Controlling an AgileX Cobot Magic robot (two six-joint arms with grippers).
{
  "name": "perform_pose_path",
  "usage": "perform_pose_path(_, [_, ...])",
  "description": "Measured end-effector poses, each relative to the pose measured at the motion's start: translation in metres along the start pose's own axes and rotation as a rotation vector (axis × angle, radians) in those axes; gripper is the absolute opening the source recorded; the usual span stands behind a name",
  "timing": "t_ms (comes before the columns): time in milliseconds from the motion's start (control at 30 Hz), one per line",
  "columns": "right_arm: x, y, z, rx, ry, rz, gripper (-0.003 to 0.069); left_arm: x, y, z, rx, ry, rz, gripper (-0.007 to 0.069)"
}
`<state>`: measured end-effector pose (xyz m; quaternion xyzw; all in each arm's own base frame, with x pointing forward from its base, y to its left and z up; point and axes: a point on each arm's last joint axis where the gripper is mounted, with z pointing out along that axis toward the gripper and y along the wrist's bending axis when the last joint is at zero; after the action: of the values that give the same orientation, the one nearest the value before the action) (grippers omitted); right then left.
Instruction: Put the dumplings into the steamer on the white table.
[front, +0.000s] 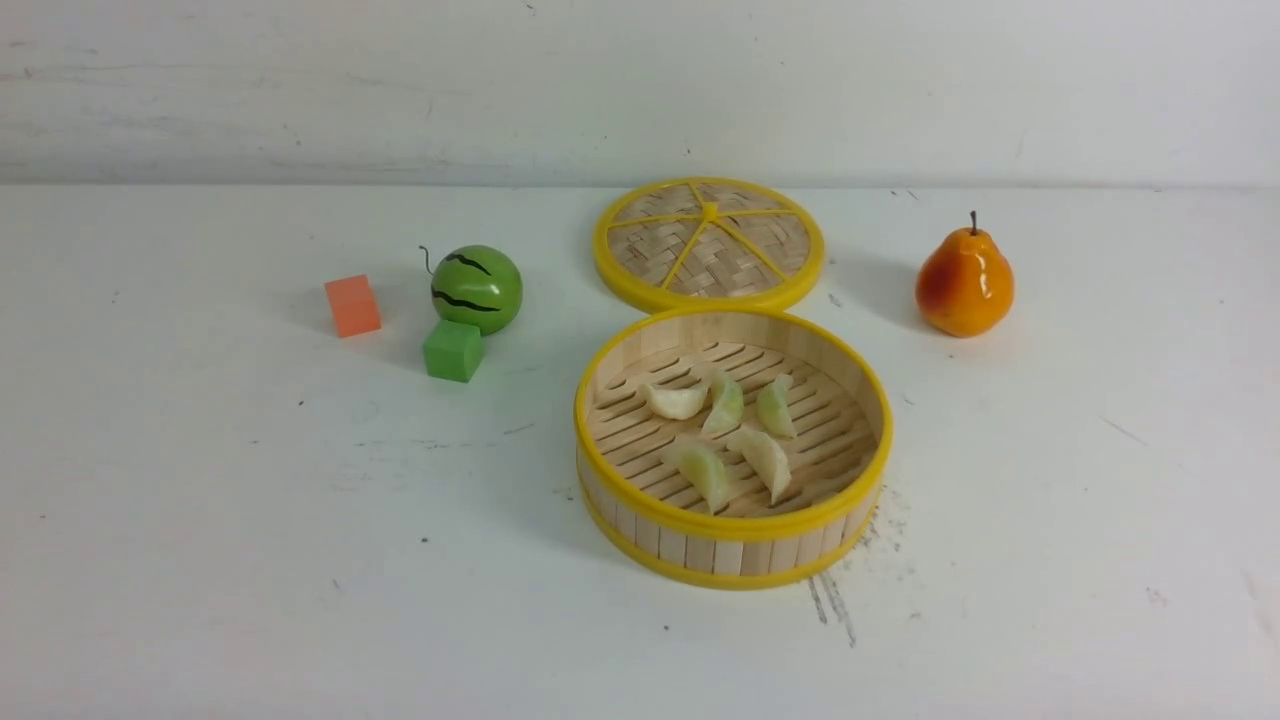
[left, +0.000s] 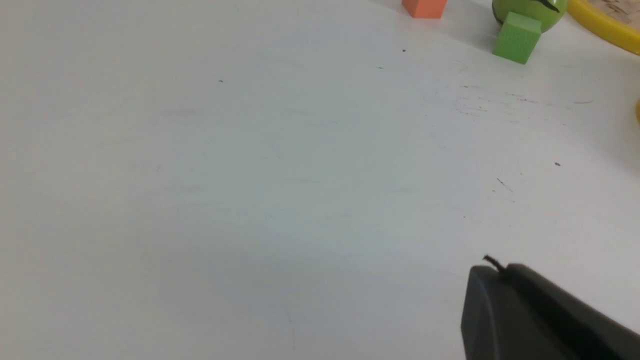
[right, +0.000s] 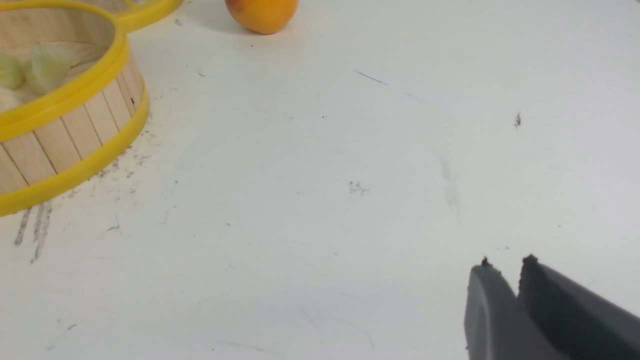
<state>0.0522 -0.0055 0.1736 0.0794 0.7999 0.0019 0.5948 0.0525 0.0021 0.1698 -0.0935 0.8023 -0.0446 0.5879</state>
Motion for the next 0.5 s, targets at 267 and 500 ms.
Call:
perform_pose_path(267, [0.0,0.0,0.0,0.0,0.0,-0.001,0.0101,0.0,0.0,0.0,0.0,0.0,0.0,-0.0002])
perform_pose_path(500, [0.0,0.0,0.0,0.0,0.0,-0.001,0.0112,0.0,0.0,0.0,0.0,0.0,0.0,0.0006])
